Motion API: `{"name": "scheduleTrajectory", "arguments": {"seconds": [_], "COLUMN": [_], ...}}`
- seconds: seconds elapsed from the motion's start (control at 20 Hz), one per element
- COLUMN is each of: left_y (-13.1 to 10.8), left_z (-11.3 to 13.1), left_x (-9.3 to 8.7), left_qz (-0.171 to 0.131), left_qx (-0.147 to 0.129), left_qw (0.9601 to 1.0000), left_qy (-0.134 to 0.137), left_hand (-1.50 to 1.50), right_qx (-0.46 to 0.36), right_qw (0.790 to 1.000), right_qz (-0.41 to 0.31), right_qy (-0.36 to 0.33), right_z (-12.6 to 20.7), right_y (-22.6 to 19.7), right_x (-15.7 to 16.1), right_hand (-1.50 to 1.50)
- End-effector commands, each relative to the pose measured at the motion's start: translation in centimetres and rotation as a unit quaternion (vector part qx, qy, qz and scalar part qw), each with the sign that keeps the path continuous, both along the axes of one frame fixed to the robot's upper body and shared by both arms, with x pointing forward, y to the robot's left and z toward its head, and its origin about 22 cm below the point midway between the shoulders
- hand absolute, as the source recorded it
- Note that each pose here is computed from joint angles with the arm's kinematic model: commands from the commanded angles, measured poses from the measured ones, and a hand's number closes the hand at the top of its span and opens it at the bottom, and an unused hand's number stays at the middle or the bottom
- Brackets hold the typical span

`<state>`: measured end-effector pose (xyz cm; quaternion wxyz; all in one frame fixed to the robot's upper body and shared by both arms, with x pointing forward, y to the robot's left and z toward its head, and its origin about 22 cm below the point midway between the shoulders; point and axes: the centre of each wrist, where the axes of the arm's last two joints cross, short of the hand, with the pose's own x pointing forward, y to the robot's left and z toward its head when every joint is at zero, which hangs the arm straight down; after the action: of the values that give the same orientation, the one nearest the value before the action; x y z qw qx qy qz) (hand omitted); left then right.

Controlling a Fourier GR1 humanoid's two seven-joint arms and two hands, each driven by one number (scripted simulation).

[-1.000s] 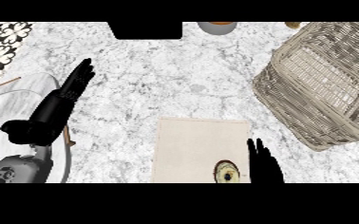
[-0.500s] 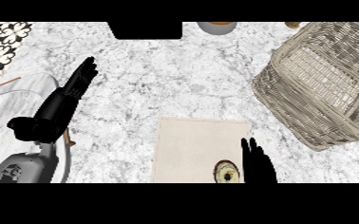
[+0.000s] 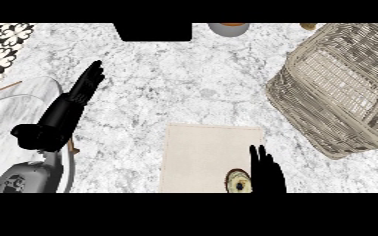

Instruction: Pick the cupcake from the placemat and place it in the basket

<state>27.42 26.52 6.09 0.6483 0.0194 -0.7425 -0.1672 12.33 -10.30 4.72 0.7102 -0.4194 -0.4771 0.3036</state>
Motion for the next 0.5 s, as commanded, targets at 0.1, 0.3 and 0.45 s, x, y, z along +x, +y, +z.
{"name": "scheduleTrajectory", "arguments": {"seconds": [0.1, 0.3, 0.45], "left_y": [-0.7, 0.5, 1.2], "left_z": [-0.8, 0.4, 0.7], "left_x": [0.3, 1.9, 1.9], "left_qz": [-0.001, -0.001, -0.001], "left_qx": [-0.003, -0.003, -0.002], "left_qw": [1.0, 1.0, 1.0], "left_qy": [-0.004, -0.002, -0.001], "left_hand": [0.0, 0.0, 0.0], "right_qx": [-0.007, -0.002, -0.013], "right_qw": [1.0, 1.0, 0.999], "right_qz": [-0.01, -0.016, -0.018], "right_qy": [0.022, 0.02, 0.046], "right_z": [-1.6, -3.8, -1.3], "right_y": [-0.2, 0.2, -0.2], "right_x": [0.0, 2.1, 2.8], "right_hand": [-1.5, -1.5, -1.5]}}
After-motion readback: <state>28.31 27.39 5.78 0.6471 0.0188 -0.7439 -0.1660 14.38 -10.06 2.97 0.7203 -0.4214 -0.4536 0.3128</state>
